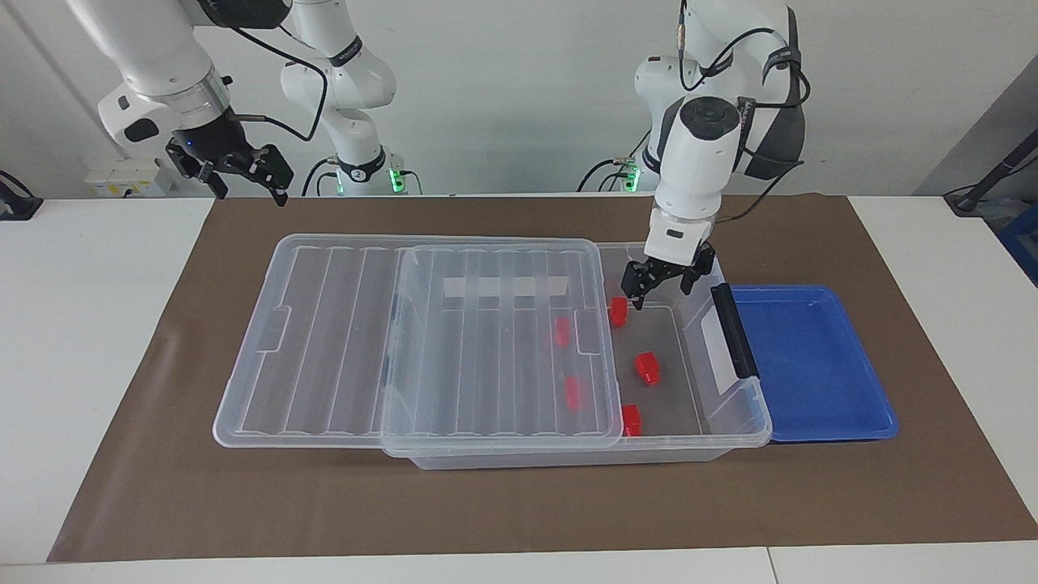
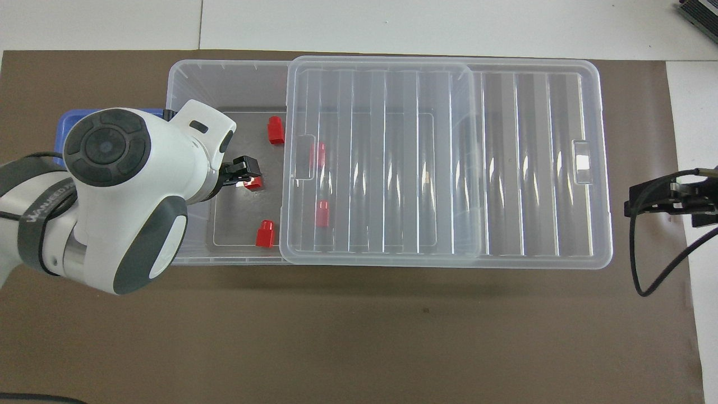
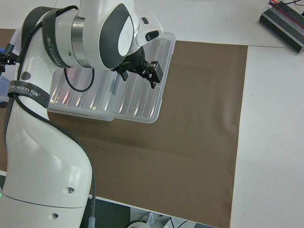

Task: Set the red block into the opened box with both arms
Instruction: 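Open the left gripper and withdraw it back past the blue tray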

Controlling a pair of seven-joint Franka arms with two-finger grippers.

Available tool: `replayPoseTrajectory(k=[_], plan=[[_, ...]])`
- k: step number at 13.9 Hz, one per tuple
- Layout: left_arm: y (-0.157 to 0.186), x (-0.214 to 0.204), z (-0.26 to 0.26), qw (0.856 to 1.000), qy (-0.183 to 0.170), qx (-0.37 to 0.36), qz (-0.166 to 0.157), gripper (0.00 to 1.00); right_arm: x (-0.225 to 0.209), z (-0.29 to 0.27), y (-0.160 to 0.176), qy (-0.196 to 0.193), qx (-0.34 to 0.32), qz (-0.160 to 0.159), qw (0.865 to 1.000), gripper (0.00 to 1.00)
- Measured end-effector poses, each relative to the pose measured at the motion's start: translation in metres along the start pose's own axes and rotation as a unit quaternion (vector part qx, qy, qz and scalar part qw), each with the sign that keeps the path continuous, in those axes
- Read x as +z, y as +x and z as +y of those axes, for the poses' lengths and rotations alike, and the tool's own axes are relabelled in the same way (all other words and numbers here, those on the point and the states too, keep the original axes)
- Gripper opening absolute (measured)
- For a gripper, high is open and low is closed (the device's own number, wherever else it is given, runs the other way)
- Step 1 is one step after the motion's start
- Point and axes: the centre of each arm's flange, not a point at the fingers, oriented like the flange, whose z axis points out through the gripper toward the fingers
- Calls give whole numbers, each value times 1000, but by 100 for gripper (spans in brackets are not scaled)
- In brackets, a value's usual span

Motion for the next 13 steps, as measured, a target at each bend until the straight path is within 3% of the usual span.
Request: replayPoseTrajectory(k=[7,13], plan=[[17,-65,-111,999,17,43,-10,100,1,0,0,0,0,-1,1000,100],[32,-64,-182,998,29,53,-34,100,1,0,0,0,0,0,1000,100]])
